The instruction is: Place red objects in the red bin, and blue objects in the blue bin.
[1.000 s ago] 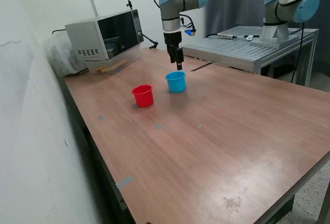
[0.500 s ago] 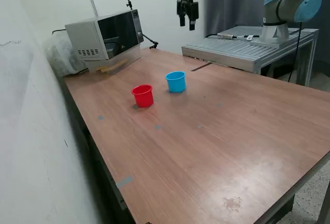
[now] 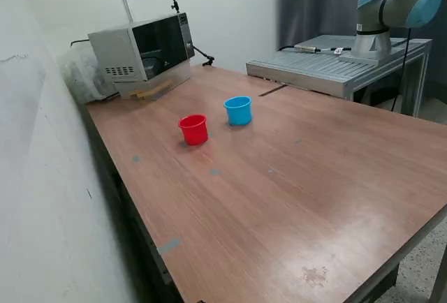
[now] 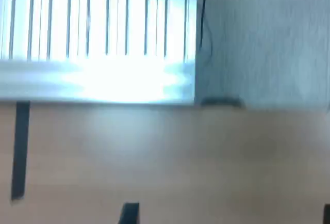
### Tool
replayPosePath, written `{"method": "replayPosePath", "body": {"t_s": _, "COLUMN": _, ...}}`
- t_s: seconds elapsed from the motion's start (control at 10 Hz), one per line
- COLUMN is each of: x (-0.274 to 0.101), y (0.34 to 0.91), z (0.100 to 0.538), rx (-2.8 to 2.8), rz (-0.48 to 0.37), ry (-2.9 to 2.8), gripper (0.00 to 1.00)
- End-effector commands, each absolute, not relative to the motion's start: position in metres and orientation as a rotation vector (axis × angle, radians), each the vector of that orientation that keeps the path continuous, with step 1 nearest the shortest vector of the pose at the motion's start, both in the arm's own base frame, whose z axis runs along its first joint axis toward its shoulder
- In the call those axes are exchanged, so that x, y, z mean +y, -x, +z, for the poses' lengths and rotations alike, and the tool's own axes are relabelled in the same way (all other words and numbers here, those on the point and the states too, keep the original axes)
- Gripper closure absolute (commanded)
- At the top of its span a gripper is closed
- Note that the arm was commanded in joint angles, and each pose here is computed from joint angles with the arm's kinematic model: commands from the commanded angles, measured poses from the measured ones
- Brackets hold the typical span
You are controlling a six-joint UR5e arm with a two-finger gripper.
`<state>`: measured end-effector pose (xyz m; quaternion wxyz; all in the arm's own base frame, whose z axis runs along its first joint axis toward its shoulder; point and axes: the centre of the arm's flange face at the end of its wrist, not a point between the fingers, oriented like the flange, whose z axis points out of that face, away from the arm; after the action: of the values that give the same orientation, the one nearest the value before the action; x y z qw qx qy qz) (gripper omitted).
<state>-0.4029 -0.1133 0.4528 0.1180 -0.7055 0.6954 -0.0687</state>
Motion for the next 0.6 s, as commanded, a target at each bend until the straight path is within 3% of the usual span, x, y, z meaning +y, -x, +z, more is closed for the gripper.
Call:
{"method": "replayPosePath", "body": {"t_s": 0.0, "x": -0.1214, "y": 0.3559, "z": 0.4525, "rx": 1.884, "rz": -0.401, "ry": 1.975, "gripper": 0.0}}
{"method": "replayPosePath", "body": {"t_s": 0.5, "x": -0.1196, "y": 0.3569, "z": 0.452, "rx": 1.887, "rz": -0.402, "ry": 1.97, "gripper": 0.0}}
